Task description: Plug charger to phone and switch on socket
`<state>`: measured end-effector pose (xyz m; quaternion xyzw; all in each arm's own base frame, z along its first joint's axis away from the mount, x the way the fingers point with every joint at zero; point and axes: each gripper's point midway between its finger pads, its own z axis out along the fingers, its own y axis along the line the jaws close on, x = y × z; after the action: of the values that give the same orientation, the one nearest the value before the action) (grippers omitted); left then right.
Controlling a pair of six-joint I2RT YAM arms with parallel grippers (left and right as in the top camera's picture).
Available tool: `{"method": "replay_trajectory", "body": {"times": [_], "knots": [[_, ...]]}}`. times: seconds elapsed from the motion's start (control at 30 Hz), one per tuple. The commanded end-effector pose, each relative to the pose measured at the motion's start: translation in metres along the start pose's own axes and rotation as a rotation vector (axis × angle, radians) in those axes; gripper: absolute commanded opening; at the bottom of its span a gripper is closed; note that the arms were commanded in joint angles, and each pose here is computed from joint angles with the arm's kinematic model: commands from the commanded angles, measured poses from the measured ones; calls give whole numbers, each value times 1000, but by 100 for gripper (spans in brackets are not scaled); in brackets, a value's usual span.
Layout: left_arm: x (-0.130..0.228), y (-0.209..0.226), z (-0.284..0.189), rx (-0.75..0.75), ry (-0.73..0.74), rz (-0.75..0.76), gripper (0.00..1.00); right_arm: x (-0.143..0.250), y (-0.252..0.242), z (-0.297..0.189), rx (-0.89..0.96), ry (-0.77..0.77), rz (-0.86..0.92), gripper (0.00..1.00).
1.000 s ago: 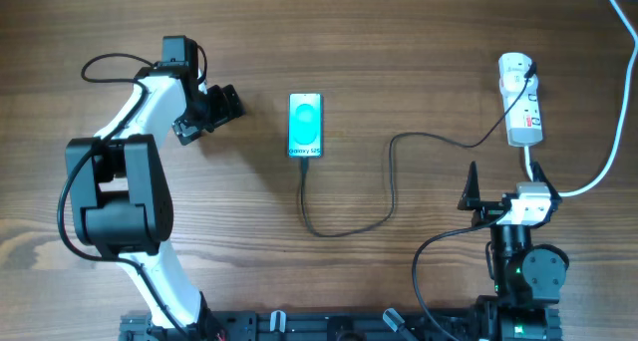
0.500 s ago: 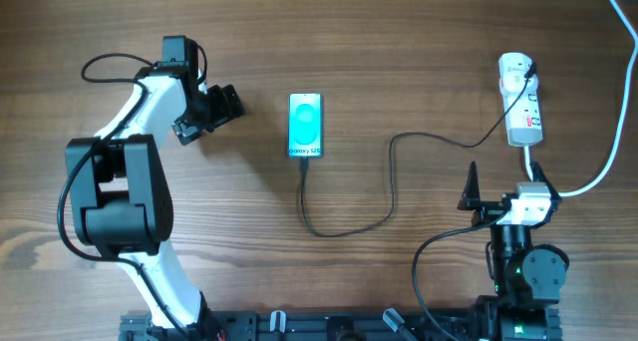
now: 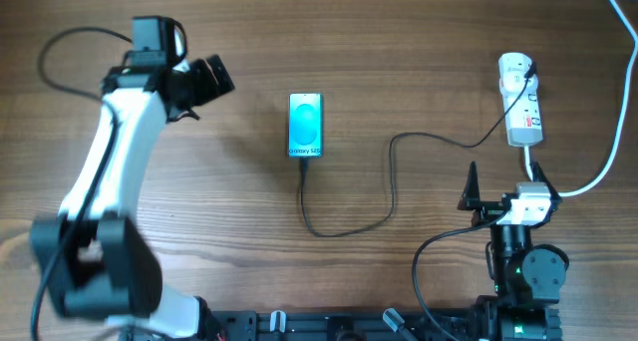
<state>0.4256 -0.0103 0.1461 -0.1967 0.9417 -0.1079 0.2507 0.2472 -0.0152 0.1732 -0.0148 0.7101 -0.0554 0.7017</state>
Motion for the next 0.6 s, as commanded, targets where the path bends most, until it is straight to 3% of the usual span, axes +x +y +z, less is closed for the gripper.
{"method": "replay_trajectory", "body": {"times": [0.0,0.2,0.57], "knots": [[-21,-8,-40,24,-128,21,100,-3,3,-1,-16,-16,-5,100],[-33,-25,-32,133,-218,42,100,-3,3,-1,-16,-16,-5,100],[5,-3,14,183,-314,58,100,-3,3,-1,-16,-16,-5,100]]}}
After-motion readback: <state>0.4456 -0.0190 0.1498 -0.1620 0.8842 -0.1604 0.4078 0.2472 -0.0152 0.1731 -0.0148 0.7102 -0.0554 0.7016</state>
